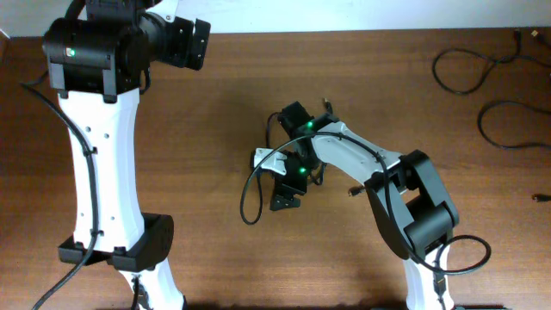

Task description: Untangle cables

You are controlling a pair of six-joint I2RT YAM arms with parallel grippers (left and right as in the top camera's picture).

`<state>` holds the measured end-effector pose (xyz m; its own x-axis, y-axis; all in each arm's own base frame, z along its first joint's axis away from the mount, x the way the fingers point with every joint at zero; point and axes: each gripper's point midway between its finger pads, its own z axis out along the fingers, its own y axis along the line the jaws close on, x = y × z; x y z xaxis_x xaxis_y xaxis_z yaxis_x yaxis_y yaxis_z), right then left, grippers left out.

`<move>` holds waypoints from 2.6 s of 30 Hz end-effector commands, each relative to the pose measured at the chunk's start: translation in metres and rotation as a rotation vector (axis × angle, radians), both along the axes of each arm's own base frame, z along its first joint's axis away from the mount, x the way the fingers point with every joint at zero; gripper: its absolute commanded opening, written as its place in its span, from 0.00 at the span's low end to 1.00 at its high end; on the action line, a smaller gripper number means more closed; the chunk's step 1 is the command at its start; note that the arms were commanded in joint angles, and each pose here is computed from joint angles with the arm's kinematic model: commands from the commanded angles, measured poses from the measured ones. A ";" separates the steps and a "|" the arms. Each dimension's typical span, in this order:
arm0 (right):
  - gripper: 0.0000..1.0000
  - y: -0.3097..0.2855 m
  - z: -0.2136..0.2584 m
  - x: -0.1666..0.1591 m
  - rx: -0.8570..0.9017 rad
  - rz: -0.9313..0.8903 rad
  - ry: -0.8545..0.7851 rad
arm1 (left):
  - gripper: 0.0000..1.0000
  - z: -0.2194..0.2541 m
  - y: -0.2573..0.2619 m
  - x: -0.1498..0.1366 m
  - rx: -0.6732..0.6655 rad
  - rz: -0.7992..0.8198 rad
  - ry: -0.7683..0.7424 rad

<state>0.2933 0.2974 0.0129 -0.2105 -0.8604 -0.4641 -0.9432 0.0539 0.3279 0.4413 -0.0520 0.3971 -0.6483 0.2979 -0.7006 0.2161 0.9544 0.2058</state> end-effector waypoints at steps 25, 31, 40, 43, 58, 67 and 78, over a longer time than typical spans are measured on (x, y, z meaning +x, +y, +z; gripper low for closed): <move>0.04 -0.146 0.310 0.156 0.292 -0.780 -0.492 | 0.99 0.004 -0.009 -0.014 -0.064 -0.044 0.019; 0.04 -0.376 0.417 0.180 0.357 -1.383 -0.733 | 0.99 0.004 -0.010 -0.014 -0.065 -0.046 0.018; 0.04 -0.609 0.477 0.065 0.151 -1.862 -1.072 | 0.99 0.003 -0.018 -0.015 -0.098 -0.081 0.026; 0.04 -0.650 0.471 0.030 0.080 -1.972 -1.087 | 0.99 0.002 -0.018 -0.016 -0.098 -0.081 0.032; 0.10 -0.713 0.238 0.094 0.001 -2.085 -0.455 | 0.99 0.017 -0.052 -0.002 -0.226 -0.222 -0.035; 0.99 -0.505 0.486 0.075 0.451 -1.579 -0.853 | 0.99 0.012 -0.050 -0.005 -0.202 -0.230 -0.014; 0.99 -0.200 0.496 0.005 0.636 -0.711 -0.944 | 0.99 0.001 -0.048 -0.013 -0.177 -0.246 0.035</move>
<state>0.3549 0.0943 0.5067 -0.0253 -0.1808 -0.9832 -0.7302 0.6751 -0.1053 0.4304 -0.1022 0.3970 -0.6019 0.3144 -0.7341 0.4411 0.8972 0.0226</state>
